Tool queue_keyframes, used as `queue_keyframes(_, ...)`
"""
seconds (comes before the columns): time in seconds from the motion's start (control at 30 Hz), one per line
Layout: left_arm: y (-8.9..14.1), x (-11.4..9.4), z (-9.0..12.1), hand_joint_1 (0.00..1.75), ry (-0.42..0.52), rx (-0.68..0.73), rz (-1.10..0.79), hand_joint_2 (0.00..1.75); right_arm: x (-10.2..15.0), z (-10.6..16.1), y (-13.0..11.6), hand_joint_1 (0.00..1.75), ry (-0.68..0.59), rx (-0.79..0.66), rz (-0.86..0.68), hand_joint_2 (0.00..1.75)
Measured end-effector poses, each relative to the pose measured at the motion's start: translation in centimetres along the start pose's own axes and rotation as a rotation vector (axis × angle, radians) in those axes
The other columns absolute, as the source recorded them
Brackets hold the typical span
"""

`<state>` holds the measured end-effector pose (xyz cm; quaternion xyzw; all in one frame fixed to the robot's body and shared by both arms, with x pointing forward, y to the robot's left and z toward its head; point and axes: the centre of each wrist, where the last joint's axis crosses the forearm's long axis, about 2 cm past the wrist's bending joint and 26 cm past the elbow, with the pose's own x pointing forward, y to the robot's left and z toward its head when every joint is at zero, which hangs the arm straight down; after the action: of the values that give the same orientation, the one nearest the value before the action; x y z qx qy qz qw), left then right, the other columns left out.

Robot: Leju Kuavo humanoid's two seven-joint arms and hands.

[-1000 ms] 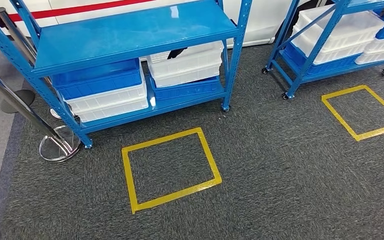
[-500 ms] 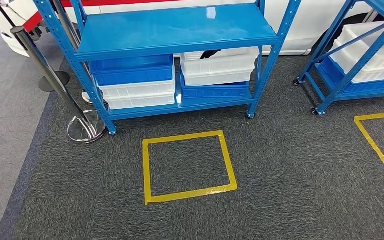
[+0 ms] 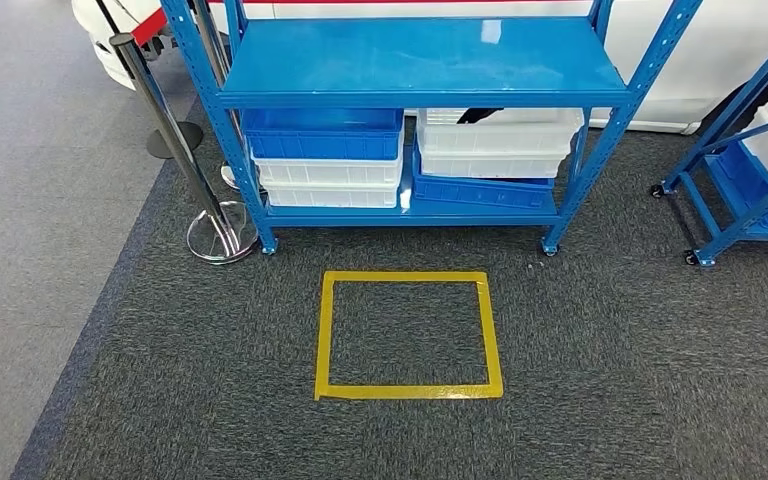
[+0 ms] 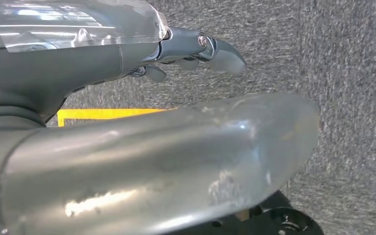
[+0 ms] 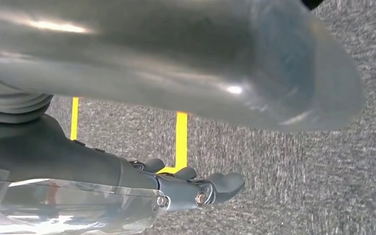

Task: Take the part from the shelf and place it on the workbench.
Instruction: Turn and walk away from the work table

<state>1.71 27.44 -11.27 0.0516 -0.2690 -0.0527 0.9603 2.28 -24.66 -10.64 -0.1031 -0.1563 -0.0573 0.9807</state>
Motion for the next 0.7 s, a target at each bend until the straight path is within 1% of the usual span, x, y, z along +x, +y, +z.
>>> queue_keyframes(0.3,0.0,-0.02,0.01,0.0,0.001,0.0,0.001,0.0,-0.28,0.08,0.03,0.0,0.005,0.001,0.001,0.0)
queue_keyframes(0.43,0.17,0.12,-0.1,0.0,-0.001,-0.006,0.033,0.0,-0.22,0.1,0.17,0.0,0.008,0.01,-0.001,0.0)
queue_keyframes(0.7,-0.02,-0.4,0.2,0.0,0.012,-0.012,0.053,0.0,-0.69,0.19,0.07,0.0,0.02,0.011,0.001,0.0)
